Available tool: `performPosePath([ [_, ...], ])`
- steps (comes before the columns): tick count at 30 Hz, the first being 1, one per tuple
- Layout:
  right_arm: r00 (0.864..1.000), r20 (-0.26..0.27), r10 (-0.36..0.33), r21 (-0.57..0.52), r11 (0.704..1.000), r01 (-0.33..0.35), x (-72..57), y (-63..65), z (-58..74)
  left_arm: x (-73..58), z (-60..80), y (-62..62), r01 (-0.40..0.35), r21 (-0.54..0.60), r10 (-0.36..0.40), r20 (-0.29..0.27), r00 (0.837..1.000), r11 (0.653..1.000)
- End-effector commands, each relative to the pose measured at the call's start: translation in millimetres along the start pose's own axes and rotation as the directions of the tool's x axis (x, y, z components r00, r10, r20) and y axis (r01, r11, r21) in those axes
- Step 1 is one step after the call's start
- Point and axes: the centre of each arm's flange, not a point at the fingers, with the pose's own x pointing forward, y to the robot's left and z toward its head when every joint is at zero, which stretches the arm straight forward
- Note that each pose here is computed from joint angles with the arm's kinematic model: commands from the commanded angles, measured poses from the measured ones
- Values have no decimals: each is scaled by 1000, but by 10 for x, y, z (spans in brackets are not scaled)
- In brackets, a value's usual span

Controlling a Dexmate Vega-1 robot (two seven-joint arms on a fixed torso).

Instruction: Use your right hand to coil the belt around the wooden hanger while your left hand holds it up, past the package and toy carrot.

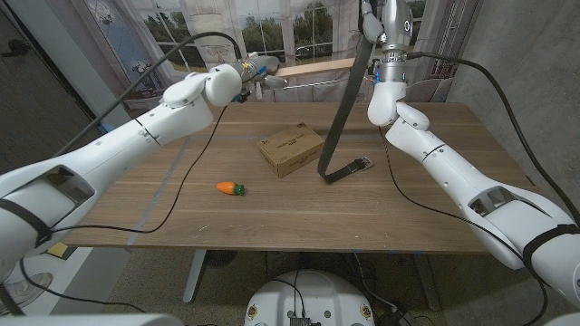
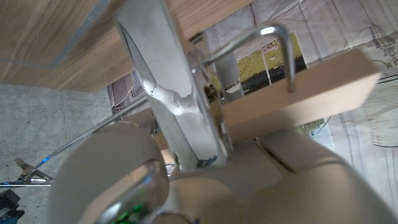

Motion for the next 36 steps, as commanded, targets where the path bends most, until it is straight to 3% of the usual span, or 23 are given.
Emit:
performPosePath([
  [1,975,213,-67,-92,992,88,39,156,302,-101,-131,9,-14,-12,14,-18,1000,1000],
  [5,981,177,-74,-85,992,90,84,169,265,-151,-181,9,-18,-5,18,-29,999,1000],
  [10,996,17,-84,-22,996,85,39,171,17,-235,-226,32,-30,25,32,-54,998,999],
  [14,985,-136,-109,39,993,116,-19,129,-201,-320,-281,74,-56,52,61,-93,994,997],
  [17,974,-191,-120,55,990,132,-37,79,-287,-353,-330,96,-68,54,74,-105,992,996],
  [23,977,-186,-103,66,991,117,18,80,-215,-241,-258,50,-69,189,87,-84,993,980],
  [29,991,-105,-79,80,993,87,133,153,18,-50,-82,-48,-81,325,98,-36,995,942],
  [36,997,-29,-73,115,990,76,254,205,278,136,34,-74,-93,313,96,5,995,945],
])
